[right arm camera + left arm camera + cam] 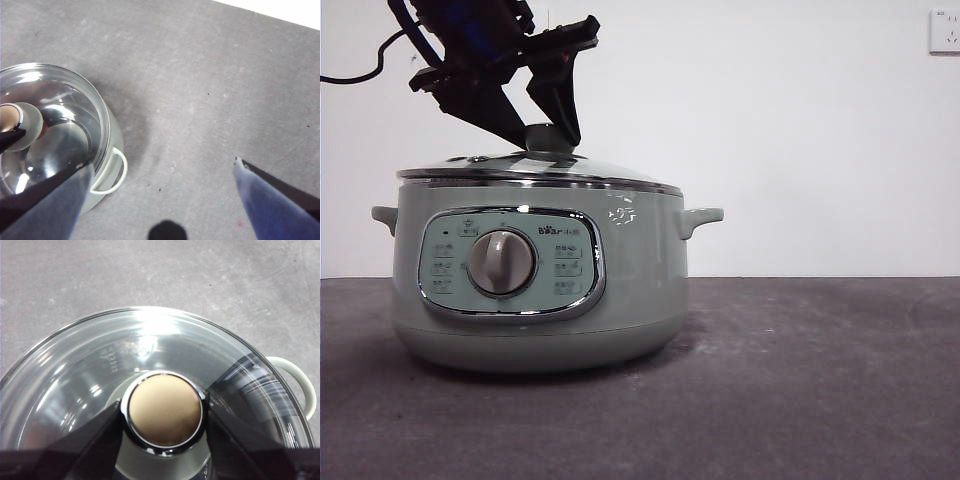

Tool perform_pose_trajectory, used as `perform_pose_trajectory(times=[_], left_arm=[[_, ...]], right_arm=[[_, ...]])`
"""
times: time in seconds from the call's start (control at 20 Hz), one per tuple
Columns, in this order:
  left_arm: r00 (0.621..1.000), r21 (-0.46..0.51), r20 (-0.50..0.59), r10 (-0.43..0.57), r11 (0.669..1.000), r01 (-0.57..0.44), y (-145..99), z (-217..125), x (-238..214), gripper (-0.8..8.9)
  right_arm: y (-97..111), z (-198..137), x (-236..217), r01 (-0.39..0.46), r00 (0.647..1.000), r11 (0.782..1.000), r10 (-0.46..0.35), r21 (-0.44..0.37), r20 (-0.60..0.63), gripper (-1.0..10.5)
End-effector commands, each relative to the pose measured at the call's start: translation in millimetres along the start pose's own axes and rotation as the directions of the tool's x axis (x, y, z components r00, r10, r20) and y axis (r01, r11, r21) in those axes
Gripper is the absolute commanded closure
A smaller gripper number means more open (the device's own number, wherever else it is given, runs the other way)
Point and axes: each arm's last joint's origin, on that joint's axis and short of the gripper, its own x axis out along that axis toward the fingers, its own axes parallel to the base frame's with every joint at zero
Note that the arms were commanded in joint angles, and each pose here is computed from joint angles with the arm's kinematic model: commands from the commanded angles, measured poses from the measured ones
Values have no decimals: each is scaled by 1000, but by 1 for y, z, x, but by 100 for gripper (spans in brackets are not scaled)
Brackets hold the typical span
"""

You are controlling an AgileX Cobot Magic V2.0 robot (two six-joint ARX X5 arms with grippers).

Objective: Pick up the egg,open the lid,put the egg in the pot,close the lid

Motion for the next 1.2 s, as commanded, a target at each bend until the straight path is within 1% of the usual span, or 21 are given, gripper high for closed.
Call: perform_pose_trajectory(times=[0.05,0.1,0.15,0.4,0.55,0.65,0.7,0.75,0.8,0.85,0.9,0.95,1.05,1.15,1.2], left_arm=[[996,29,-84,2,1000,0,-2,-12,6,571],[997,29,-82,2,1000,0,-2,-11,6,357],[997,28,-74,1,1000,1,-2,-11,6,251],[1000,20,22,-13,1000,13,-3,0,-3,243],[994,12,101,-30,1000,29,-2,12,-28,243],[989,13,145,-37,999,35,-1,23,-54,248],[985,32,168,-40,999,35,0,27,-70,253],[982,45,186,-41,998,33,1,31,-86,263],[978,61,202,-42,998,30,3,32,-101,340],[974,81,221,-46,996,28,5,31,-116,504],[972,105,232,-47,994,23,7,29,-130,698],[970,125,239,-44,992,14,9,26,-142,842],[970,116,244,11,992,-41,14,19,-162,822],[967,125,241,84,985,-117,19,10,-179,822],[967,125,238,92,984,-125,21,5,-186,822]], right_arm=[[0,0,1,3,1000,1000,-3,8,1,477],[0,0,1,3,1000,1000,-3,8,1,478],[0,0,1,3,1000,1000,-3,8,0,478],[0,-1,1,3,1000,1000,-3,7,-14,478],[0,-3,1,3,999,1000,-3,12,-33,478],[0,-6,-1,3,999,1000,-3,10,-52,492],[0,-8,-2,4,997,1000,-3,8,-72,597],[-1,-11,-5,5,995,1000,-4,6,-96,755],[-1,-14,-7,5,993,1000,-4,4,-118,899],[-1,-18,-13,9,992,1000,-9,3,-122,957],[-2,-21,-19,12,995,1000,-11,5,-103,957],[-3,-26,-28,30,997,999,-29,14,-66,957],[-3,-39,-41,49,999,998,-50,32,18,957],[0,-60,-50,32,994,998,-36,45,103,957],[1,-72,-51,24,990,999,-30,45,135,957]])
